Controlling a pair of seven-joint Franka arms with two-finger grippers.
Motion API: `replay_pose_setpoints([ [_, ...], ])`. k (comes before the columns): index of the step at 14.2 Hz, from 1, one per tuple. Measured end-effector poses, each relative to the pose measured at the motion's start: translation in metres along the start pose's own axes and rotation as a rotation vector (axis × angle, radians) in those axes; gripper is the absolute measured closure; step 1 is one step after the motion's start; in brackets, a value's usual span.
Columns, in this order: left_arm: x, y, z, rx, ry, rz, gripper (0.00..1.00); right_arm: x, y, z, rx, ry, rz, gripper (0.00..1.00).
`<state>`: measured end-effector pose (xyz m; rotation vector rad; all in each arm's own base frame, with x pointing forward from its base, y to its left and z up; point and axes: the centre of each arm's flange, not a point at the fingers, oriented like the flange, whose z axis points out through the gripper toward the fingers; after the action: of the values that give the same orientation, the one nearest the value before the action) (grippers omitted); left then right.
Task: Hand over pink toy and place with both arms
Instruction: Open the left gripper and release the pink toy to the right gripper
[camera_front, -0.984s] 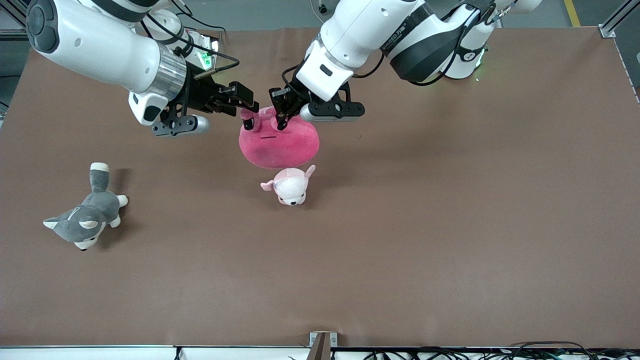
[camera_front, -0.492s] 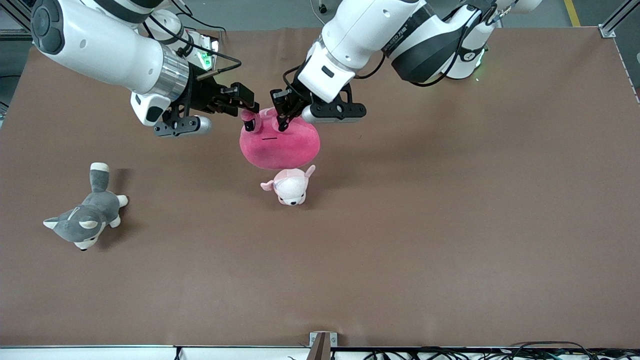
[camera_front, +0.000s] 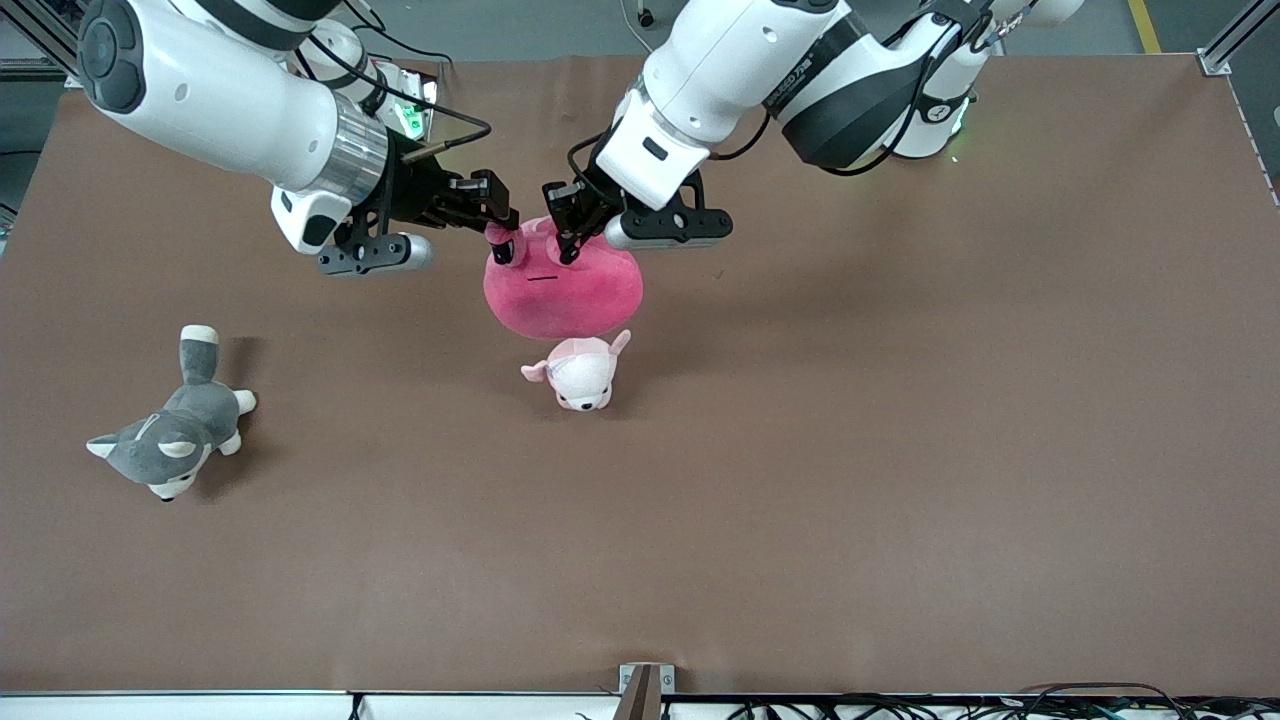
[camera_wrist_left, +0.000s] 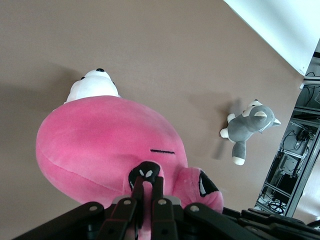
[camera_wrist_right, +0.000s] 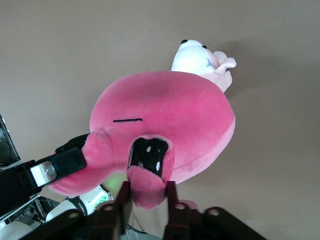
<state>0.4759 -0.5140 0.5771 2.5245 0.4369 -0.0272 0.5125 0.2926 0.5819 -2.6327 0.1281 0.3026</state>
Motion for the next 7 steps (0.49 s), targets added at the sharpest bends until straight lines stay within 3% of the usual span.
replay_pose_setpoints([
  [2,0.0,-0.0001,0.0002,0.001,0.0,-0.005,0.92,0.0023,0.001,0.0035,-0.003,-0.006,0.004,0.91],
  [6,0.0,-0.0006,0.0006,0.004,-0.002,-0.01,0.92,0.0036,0.0015,0.0059,-0.006,-0.01,0.006,0.93],
  [7,0.0002,-0.0007,0.0006,0.004,-0.002,-0.011,0.88,0.0036,0.0016,0.0061,-0.006,-0.011,0.006,0.93],
])
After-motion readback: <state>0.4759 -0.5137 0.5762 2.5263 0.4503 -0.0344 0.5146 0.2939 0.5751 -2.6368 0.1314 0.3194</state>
